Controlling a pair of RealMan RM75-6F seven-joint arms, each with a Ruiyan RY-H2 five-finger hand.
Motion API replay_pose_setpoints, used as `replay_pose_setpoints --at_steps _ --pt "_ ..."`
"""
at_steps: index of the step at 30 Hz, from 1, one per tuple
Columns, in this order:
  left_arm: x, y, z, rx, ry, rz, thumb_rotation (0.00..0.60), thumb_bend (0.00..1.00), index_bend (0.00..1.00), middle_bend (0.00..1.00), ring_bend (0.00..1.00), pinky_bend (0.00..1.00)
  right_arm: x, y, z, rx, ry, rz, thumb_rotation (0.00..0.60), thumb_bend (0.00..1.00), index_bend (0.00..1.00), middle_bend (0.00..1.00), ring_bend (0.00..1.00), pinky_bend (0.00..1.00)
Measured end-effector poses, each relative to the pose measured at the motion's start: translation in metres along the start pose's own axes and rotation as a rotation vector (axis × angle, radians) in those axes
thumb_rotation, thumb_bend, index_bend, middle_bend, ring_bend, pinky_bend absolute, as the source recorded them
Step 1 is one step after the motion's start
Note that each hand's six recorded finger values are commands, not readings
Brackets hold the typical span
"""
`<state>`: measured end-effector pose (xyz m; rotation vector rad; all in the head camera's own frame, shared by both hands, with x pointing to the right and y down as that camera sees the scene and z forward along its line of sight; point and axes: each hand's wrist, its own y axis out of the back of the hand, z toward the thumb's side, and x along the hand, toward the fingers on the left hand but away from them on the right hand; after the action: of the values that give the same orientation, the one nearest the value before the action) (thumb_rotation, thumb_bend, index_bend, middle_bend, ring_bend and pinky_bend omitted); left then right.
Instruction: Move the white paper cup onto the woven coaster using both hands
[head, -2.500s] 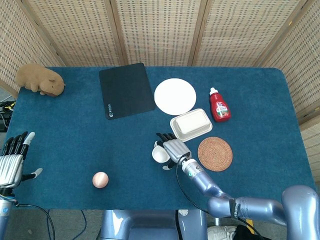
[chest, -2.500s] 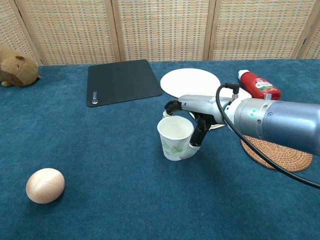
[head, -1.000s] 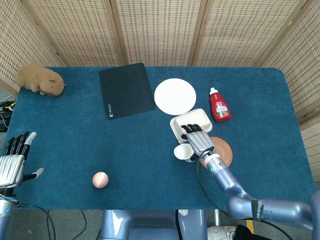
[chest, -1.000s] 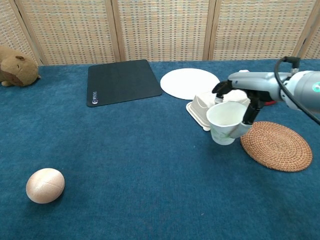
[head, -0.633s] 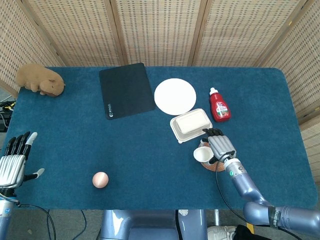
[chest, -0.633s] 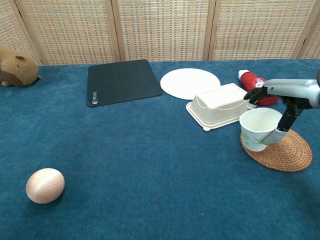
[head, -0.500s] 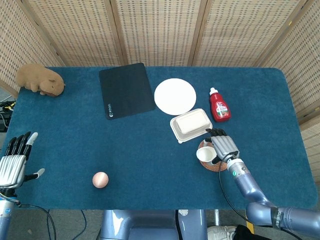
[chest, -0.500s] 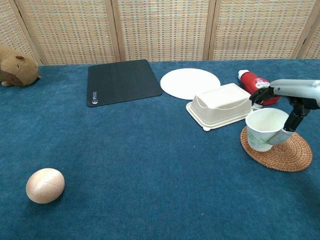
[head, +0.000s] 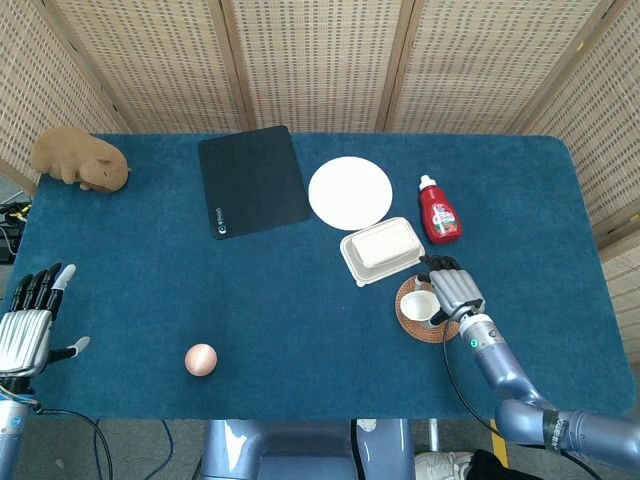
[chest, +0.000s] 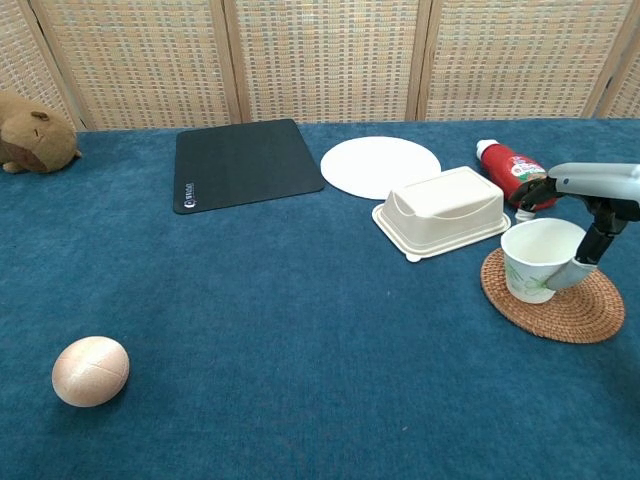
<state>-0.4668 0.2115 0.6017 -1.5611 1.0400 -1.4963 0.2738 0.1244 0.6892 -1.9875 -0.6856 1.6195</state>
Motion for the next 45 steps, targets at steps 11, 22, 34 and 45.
replay_pose_setpoints --at_steps 11,22,34,45 --pt "-0.001 0.000 0.001 -0.004 -0.002 0.000 0.600 0.14 0.00 0.00 0.00 0.00 -0.003 0.002 -0.009 0.022 -0.021 -0.020 0.600 0.02 0.39 0.04 0.00 0.00" --pt "-0.001 0.001 0.001 -0.008 -0.005 0.003 0.600 0.14 0.00 0.00 0.00 0.00 0.000 0.002 -0.020 0.054 -0.066 -0.014 0.600 0.02 0.14 0.00 0.00 0.00" --pt "-0.001 0.002 0.000 -0.010 -0.003 0.006 0.600 0.14 0.00 0.00 0.00 0.00 0.013 0.005 -0.038 0.078 -0.119 -0.059 0.600 0.02 0.00 0.00 0.00 0.00" --pt "-0.004 0.003 0.002 -0.004 -0.013 0.014 0.600 0.14 0.00 0.00 0.00 0.00 0.068 0.011 -0.087 0.065 -0.185 -0.242 0.600 0.02 0.00 0.00 0.00 0.00"
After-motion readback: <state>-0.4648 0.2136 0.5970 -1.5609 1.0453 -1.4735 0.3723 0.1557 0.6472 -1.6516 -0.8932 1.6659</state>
